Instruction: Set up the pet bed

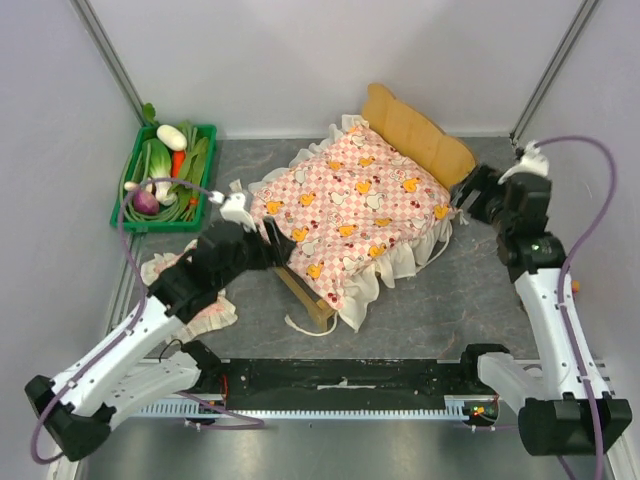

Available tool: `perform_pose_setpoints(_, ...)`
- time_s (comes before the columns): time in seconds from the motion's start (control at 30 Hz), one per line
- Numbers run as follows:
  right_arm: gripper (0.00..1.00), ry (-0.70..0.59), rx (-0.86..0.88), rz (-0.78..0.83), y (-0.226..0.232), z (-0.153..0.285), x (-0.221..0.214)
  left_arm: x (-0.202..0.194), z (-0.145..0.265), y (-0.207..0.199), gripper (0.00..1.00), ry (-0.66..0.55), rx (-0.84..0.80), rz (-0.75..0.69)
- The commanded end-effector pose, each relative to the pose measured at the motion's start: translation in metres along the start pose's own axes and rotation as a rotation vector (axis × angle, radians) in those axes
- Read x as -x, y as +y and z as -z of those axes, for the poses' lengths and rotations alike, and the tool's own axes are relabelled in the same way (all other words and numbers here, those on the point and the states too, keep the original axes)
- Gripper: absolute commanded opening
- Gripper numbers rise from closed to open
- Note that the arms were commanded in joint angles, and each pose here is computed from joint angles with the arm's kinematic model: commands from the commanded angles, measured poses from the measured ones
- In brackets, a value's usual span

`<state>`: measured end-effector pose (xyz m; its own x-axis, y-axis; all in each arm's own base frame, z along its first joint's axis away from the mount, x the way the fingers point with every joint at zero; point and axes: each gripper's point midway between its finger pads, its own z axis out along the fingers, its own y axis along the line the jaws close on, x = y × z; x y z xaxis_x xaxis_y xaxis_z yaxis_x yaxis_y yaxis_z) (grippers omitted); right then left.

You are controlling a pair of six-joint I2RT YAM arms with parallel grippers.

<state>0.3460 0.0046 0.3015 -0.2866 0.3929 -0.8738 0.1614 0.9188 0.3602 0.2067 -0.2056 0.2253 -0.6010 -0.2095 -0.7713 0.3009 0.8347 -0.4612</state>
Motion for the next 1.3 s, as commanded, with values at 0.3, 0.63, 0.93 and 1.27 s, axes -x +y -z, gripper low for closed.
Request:
perform_pose_setpoints(0.3,0.9,0.481,0.244,-0.185,0.067,0.05,-0.228,0.187,-0.05,0.145,0.84,-0.243,0.188,-0.047)
perform_pose_setpoints(0.63,0.91,0.539,0.321,-0.231,0.087,0.046,-0.253,0.18,-0.149,0.234,0.83,-0.096,0.086,0.026)
perform_pose_setpoints(0.93,0.95,0.528,0.271,-0.124,0.088,0.012,-0.257,0.118,-0.187,0.244,0.82,0.064,-0.069,0.252)
perform_pose_setpoints(1.27,0.84,0.49,0.196,-0.078,0.072,-0.022,-0.24,0.054,-0.165,0.191,0.77,0.196,-0.193,0.341)
